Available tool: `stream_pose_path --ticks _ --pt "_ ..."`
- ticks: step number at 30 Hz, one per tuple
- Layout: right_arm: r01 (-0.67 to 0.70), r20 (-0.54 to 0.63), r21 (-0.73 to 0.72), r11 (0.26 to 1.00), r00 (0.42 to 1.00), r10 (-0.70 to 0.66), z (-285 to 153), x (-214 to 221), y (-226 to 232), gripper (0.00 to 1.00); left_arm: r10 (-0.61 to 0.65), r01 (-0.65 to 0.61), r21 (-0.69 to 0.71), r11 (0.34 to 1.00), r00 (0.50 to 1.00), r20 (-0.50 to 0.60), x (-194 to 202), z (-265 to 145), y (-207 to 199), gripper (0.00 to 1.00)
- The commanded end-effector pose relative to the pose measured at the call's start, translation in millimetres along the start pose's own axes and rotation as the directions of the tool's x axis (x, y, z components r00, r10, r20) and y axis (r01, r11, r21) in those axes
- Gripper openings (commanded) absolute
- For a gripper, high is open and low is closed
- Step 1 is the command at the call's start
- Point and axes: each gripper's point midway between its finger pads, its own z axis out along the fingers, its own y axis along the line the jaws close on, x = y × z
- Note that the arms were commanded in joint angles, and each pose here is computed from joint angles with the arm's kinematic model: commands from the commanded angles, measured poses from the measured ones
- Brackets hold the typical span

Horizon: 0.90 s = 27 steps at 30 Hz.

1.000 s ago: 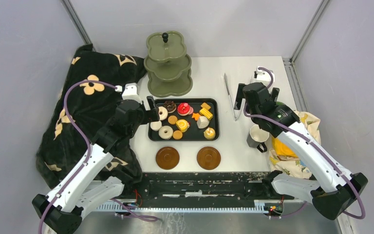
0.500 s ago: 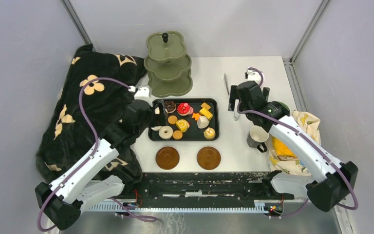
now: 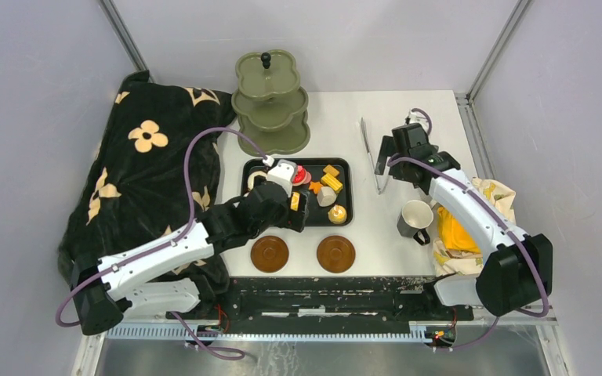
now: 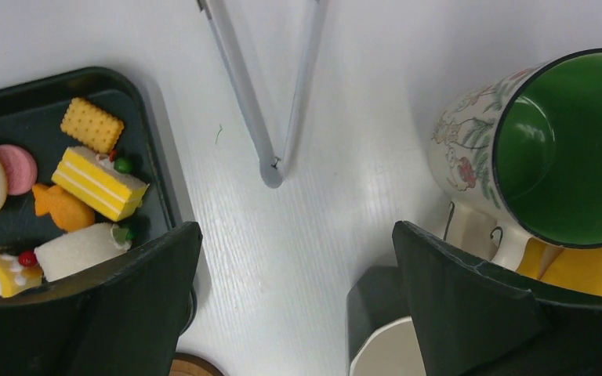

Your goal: Serve the afternoon tea

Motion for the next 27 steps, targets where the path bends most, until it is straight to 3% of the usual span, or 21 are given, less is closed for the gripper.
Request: stream_pose_path --ticks 1,11,18,23,27 --pt "-0.084 0.048 -0.025 0.996 0.995 0.085 7 -25 -2 1.0 -0.025 0.02 0.054 0.998 0.996 0.084 -23 6 -19 0.99" --pt "-0.087 0.017 0.002 0.996 0.996 0.087 28 -30 -9 1.0 0.011 -0.006 -0.032 0.999 0.99 0.141 -41 12 -8 0.99" --pt "-0.089 -0.021 -0.004 0.996 0.996 0.089 52 -30 3 0.98 -0.082 0.11 -0.133 0.985 0.975 0.205 -64 1 25 0.99" --pt "-0.106 -0.032 0.033 0.994 0.994 0.107 81 -40 7 0.75 -0.271 0.325 -0.167 0.931 0.92 0.282 -75 -17 77 0.99" --pt "-0.112 -0.074 0.072 0.991 0.99 0.117 108 -39 4 0.69 -0.352 0.441 -0.268 0.857 0.879 0.322 -61 -28 123 0.99"
